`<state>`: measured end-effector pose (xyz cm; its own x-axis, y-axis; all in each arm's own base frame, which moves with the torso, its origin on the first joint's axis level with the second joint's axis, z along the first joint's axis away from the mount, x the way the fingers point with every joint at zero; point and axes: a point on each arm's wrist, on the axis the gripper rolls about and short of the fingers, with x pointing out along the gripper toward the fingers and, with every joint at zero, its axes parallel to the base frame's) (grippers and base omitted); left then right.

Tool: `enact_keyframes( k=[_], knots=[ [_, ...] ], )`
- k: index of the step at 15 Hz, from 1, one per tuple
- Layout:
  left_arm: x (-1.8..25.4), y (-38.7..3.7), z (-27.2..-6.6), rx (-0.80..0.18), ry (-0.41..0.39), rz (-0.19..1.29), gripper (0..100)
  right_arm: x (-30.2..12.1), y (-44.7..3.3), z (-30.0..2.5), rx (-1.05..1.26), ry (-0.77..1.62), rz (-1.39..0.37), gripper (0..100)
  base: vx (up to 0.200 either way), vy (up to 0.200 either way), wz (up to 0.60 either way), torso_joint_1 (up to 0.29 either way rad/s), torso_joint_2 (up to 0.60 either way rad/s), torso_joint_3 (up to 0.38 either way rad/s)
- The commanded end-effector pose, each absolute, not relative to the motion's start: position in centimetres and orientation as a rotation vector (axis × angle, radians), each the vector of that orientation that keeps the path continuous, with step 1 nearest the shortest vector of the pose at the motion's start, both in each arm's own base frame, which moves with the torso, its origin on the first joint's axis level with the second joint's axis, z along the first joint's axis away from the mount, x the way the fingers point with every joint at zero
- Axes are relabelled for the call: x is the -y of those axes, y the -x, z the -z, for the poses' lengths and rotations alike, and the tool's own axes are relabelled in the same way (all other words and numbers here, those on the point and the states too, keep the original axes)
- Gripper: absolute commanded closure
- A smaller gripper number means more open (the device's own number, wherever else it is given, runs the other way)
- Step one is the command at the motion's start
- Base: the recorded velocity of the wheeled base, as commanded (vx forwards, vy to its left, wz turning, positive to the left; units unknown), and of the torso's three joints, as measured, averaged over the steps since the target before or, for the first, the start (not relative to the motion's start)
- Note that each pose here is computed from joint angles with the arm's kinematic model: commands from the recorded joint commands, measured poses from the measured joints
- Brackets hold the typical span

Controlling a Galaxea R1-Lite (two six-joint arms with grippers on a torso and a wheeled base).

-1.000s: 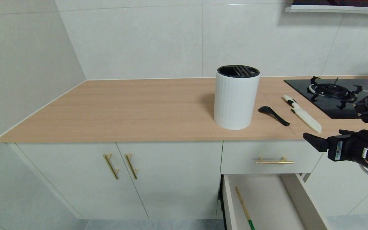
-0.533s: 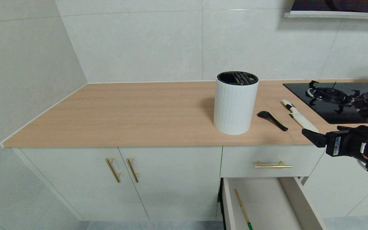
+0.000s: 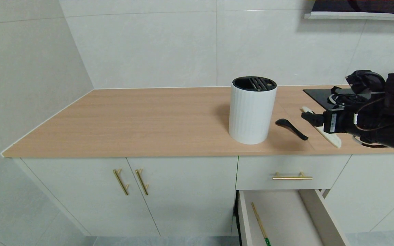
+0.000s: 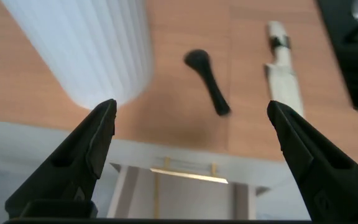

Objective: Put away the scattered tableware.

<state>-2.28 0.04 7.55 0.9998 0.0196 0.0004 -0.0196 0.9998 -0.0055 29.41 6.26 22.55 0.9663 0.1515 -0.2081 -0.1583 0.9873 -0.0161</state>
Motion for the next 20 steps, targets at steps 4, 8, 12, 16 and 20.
enact_keyframes(
  k=[4, 8, 12, 16, 20],
  knots=[
    [0.0, 2.3, -7.5, 0.000, 0.006, -0.020, 0, -4.7, -33.1, -20.4, -0.328, 0.018, -0.233, 0, 0.000, 0.000, 0.00, 0.000, 0.00, 0.000],
    [0.0, 2.3, -7.5, 0.000, 0.006, -0.020, 0, -2.4, -34.9, -19.7, -0.344, -0.009, -0.271, 0, 0.000, 0.000, 0.00, 0.000, 0.00, 0.000],
    [0.0, 2.3, -7.5, 0.000, 0.006, -0.020, 0, -2.6, -38.4, -15.2, -0.326, 0.057, -0.184, 0, 0.000, 0.000, 0.00, 0.000, 0.00, 0.000],
    [0.0, 2.3, -7.5, 0.000, 0.006, -0.020, 0, -2.5, -40.7, -11.7, -0.338, 0.061, -0.181, 0, 0.000, 0.000, 0.00, 0.000, 0.00, 0.000],
    [0.0, 2.3, -7.5, 0.000, 0.006, -0.020, 0, -2.5, -41.1, -11.2, -0.344, 0.061, -0.181, 0, 0.000, 0.000, 0.00, 0.000, 0.00, 0.000]
  ],
)
